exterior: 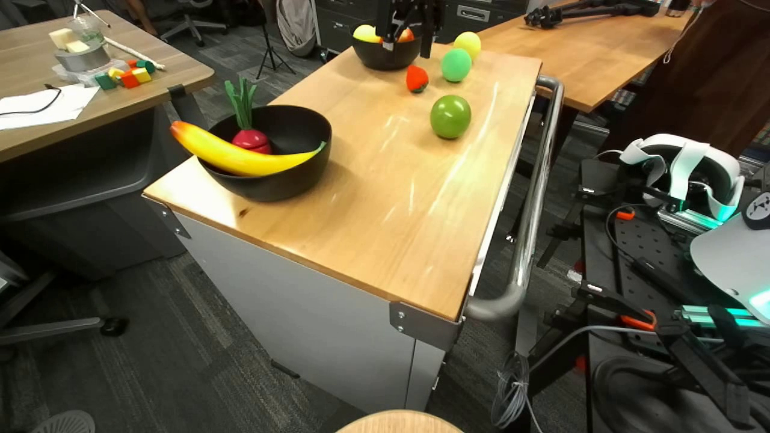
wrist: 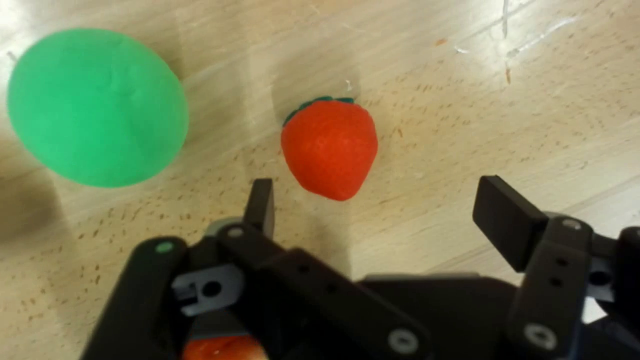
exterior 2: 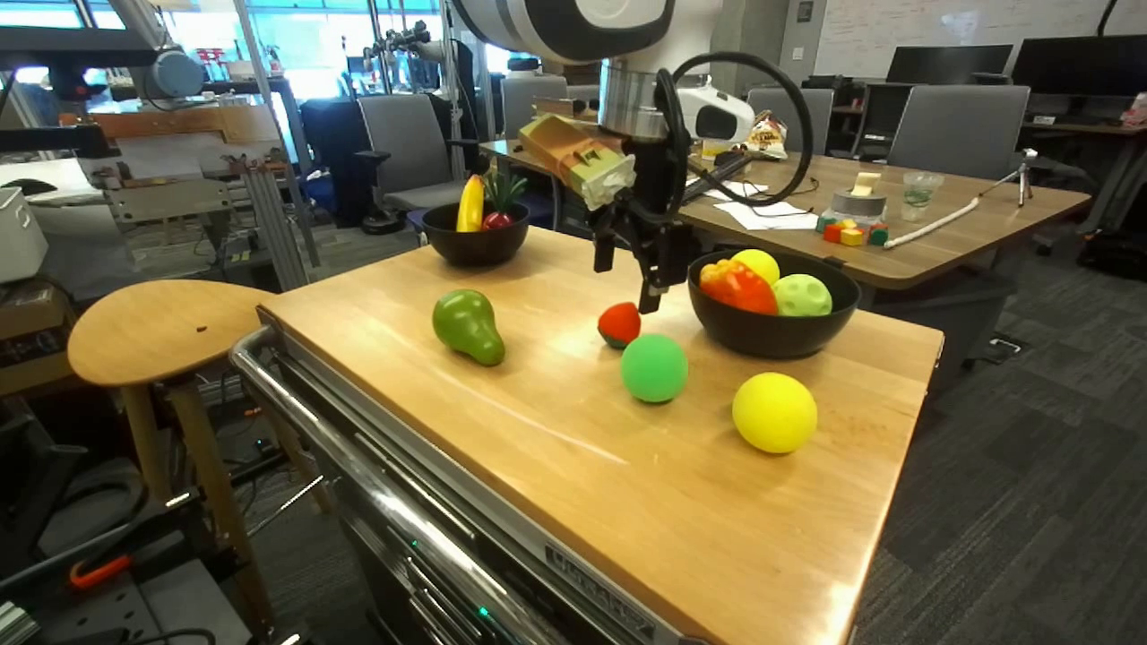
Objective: Split the fruits between the two bowls
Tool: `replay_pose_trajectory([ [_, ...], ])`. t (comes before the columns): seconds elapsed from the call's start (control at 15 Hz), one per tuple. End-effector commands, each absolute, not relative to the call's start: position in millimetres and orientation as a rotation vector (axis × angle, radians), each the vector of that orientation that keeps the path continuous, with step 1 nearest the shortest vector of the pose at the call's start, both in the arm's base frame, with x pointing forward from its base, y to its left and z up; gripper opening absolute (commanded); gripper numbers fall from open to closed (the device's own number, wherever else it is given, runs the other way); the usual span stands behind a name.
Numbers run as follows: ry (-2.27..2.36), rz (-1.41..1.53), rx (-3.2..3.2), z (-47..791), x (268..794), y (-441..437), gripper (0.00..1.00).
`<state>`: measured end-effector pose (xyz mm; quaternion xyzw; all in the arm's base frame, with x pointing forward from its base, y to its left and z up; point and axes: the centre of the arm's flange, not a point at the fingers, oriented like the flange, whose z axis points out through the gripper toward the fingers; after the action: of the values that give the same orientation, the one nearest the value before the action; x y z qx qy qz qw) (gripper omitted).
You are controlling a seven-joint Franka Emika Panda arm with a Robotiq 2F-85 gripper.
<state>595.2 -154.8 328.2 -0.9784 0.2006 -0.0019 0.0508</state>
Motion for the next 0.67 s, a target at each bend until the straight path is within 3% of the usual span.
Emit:
replay_pose_trajectory([
  [0.0, 0.576, -0.008, -3.010, 313, 589, -155, 1.00],
  [0.13, 0.567, 0.011, -3.029, 302, 586, -155, 0.96],
  [0.2, 0.560, 0.017, -3.038, 298, 585, -155, 0.73],
  [0.33, 0.554, 0.028, -3.049, 294, 583, -156, 0.70],
  [0.6, 0.540, 0.028, -3.043, 301, 581, -154, 0.38],
])
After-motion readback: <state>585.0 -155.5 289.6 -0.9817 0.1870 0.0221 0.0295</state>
